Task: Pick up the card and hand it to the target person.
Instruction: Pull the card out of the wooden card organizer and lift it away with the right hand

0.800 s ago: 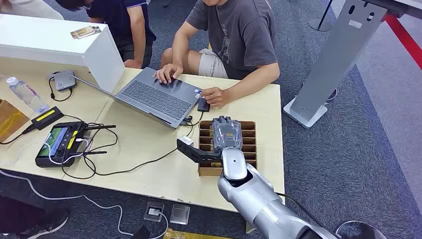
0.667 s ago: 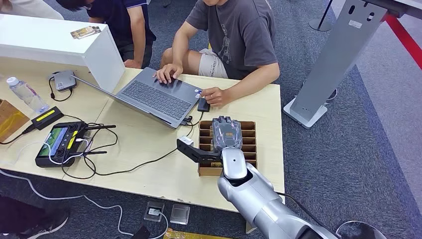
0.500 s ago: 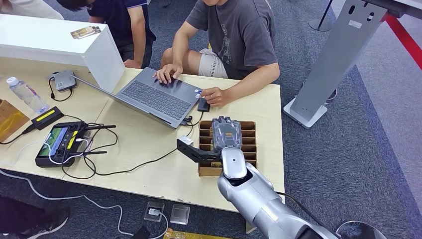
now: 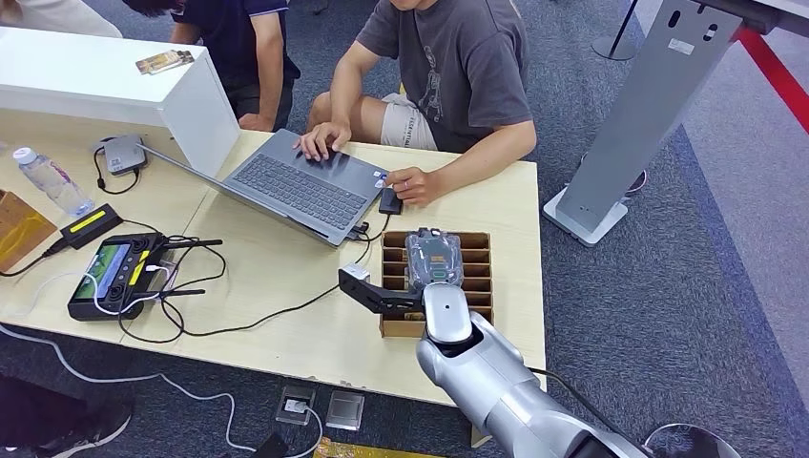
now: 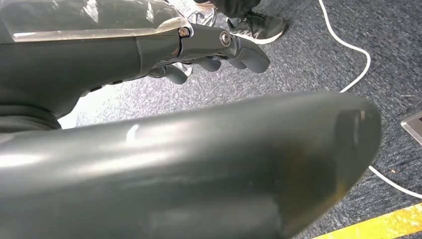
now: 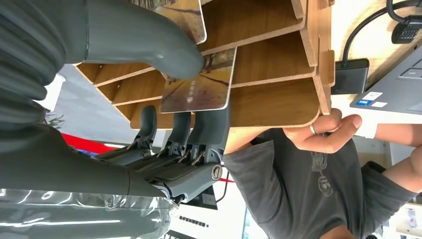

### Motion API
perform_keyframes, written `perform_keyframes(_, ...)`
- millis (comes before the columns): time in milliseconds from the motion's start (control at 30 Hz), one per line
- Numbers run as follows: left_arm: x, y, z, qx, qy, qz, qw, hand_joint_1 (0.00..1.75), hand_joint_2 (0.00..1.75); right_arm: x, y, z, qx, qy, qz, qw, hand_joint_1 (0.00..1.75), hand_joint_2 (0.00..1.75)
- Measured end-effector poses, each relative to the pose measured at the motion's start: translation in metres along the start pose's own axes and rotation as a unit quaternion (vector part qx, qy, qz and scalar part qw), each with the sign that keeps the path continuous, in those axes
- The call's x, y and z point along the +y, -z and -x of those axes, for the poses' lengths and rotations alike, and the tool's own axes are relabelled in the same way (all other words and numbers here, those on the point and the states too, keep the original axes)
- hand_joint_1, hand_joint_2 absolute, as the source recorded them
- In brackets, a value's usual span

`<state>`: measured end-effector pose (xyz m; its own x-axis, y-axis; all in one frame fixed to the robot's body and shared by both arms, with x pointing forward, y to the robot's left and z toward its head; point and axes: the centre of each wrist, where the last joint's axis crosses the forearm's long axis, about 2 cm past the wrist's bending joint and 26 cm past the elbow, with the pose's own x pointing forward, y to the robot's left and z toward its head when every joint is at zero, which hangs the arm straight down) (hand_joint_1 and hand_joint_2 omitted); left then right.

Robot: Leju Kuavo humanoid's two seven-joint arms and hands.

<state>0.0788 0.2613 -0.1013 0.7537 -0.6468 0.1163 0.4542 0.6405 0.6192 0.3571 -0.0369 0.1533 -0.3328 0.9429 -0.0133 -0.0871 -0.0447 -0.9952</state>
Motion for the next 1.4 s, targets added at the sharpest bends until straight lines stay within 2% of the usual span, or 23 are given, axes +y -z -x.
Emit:
perform_keyframes(67,0.000,0.000,0.000,0.000,0.000,0.000,1.000,0.00,0.00,0.001,0.000,0.000,0.000,0.000,-0.002,1.000,1.29,1.75)
perform_keyframes(367,0.000,0.000,0.000,0.000,0.000,0.000,1.000,0.00,0.00,0.003,-0.001,-0.001,-0.001,0.002,-0.004,1.000,1.37,1.75)
perform_keyframes(933,0.000,0.000,0.000,0.002,-0.001,-0.004,1.000,0.00,0.00,0.000,-0.001,-0.002,-0.016,0.025,0.027,0.999,1.33,1.75)
perform_keyframes(1400,0.000,0.000,0.001,0.008,-0.009,-0.003,1.000,0.00,0.00,-0.023,0.000,-0.005,-0.032,0.053,0.077,0.995,1.36,1.75)
